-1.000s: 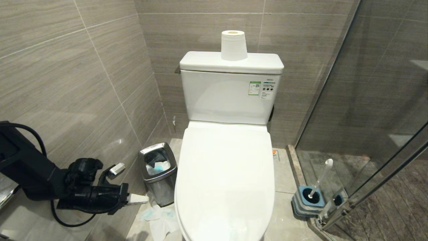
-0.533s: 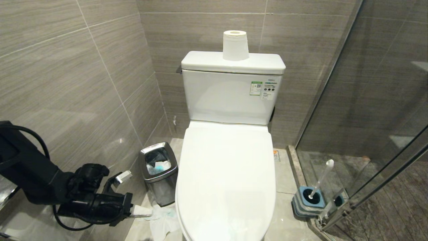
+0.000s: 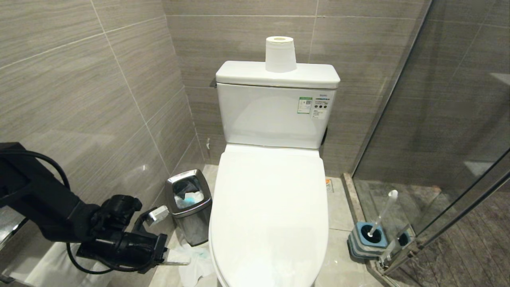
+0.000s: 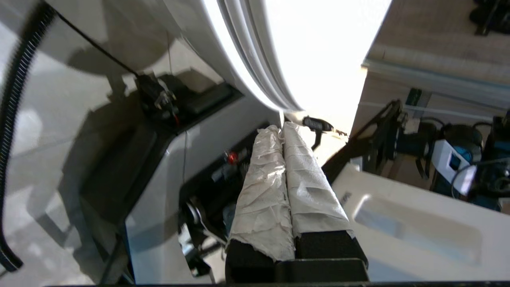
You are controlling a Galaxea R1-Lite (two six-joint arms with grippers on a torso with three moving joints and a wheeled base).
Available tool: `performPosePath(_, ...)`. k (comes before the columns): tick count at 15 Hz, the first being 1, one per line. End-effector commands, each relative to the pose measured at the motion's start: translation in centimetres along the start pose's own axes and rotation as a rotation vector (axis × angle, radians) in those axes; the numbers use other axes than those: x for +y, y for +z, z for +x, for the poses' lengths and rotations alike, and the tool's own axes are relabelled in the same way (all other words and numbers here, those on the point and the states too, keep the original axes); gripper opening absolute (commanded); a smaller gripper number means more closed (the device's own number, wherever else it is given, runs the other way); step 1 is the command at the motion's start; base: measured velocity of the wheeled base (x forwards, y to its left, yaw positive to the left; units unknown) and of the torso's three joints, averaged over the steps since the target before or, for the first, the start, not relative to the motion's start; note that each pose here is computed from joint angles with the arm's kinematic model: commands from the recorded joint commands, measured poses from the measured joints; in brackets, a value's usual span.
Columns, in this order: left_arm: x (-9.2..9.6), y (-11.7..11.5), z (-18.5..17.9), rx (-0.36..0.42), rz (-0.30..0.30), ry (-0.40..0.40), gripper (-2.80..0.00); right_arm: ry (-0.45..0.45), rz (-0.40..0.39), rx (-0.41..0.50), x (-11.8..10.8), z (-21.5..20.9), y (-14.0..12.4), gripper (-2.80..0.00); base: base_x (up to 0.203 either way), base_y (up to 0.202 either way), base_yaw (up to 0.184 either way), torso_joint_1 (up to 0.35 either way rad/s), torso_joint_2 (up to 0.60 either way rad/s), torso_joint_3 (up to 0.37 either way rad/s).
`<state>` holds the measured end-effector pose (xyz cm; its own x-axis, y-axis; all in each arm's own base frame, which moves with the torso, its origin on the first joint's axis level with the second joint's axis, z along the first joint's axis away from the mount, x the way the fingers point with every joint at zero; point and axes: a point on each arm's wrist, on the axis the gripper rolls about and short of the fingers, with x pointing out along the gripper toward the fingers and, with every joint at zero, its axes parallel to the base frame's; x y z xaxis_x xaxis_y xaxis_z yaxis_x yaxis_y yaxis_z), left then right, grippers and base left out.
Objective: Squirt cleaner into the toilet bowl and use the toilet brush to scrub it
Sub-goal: Use the left hand to lift the toilet lid slightly
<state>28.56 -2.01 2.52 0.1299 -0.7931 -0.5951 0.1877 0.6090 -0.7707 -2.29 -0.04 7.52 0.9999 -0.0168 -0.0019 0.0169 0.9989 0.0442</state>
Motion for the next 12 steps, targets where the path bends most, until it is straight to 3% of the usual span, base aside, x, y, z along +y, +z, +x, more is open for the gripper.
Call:
performPosePath(1,-0.08,-0.28,0.21,0.027,-0.008,-0.007,-2.8,0.0,0.0,0.003,0.0,0.02,-0.04,-2.8,0.0,0.0,0.0,0.0,0.0,0.0)
performPosePath(12,-0.33,0.02,0.04,0.016,0.02,-0.01,-2.8,0.0,0.0,0.003,0.0,0.02,-0.04,-2.8,0.0,0.0,0.0,0.0,0.0,0.0)
